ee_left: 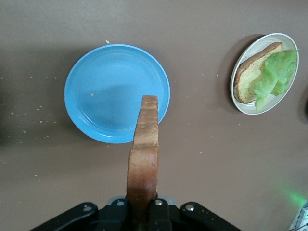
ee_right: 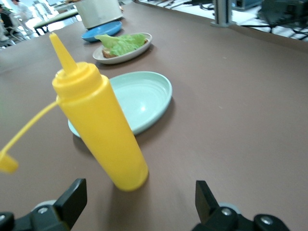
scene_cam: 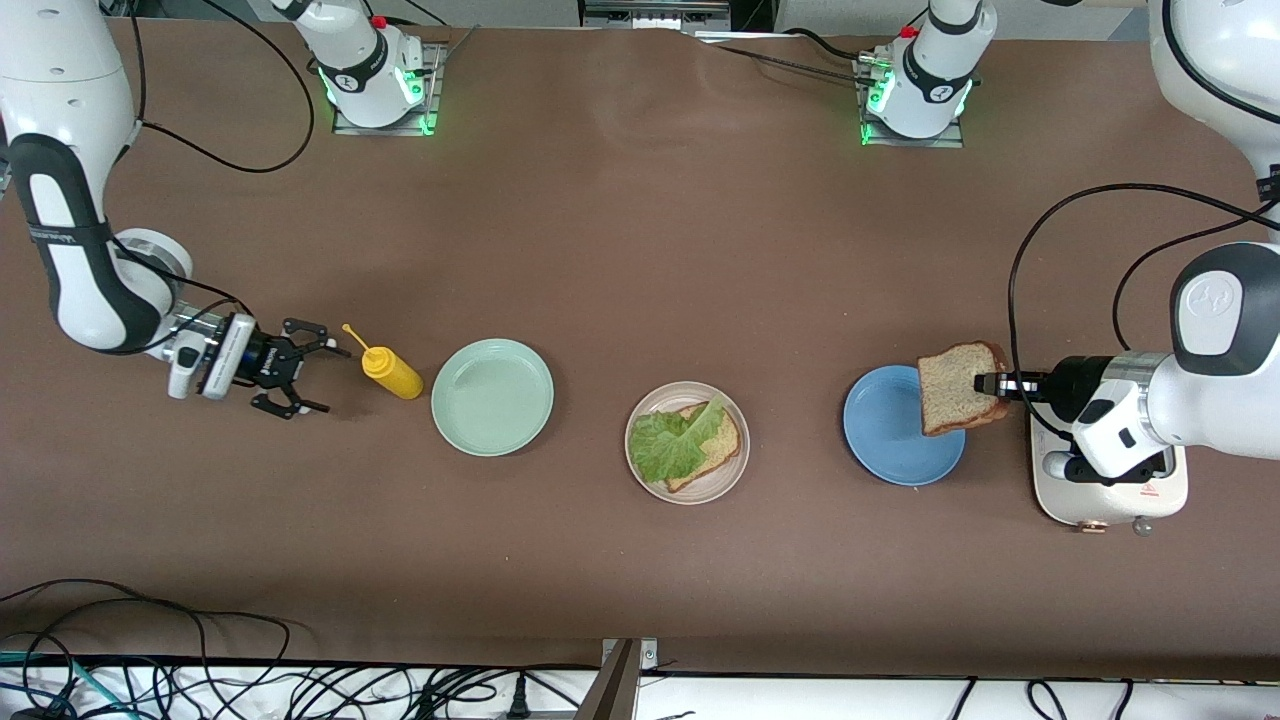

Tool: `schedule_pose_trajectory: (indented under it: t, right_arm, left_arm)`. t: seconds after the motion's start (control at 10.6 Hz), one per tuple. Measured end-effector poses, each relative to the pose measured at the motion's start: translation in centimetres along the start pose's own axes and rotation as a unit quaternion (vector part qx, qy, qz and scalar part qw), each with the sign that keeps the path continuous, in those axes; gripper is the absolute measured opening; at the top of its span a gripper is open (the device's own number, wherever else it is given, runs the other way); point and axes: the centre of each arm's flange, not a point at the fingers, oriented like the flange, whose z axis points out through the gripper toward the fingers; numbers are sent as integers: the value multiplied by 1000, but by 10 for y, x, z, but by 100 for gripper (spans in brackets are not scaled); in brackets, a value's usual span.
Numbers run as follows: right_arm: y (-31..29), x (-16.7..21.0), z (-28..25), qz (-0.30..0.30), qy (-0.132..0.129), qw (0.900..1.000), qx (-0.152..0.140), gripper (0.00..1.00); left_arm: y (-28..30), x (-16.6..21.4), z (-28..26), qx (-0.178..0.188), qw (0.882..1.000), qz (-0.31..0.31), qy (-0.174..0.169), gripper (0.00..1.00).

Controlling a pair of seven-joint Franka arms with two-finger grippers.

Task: Make sandwich on beige plate with both arms
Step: 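Grasp the yellow mustard bottle with the right gripper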

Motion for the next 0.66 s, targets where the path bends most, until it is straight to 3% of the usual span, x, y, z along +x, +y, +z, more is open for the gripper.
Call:
schedule_pose_trajectory:
  t: [0.47, 0.66]
  right_arm:
    - [-14, 10, 44, -22, 39, 998, 49, 100]
    - [-15, 6, 48, -30, 42, 997, 54, 100]
  left_arm:
    - [18, 2, 12, 28, 999, 24, -11, 9]
    - [15, 3, 15, 28, 999, 21, -14, 9]
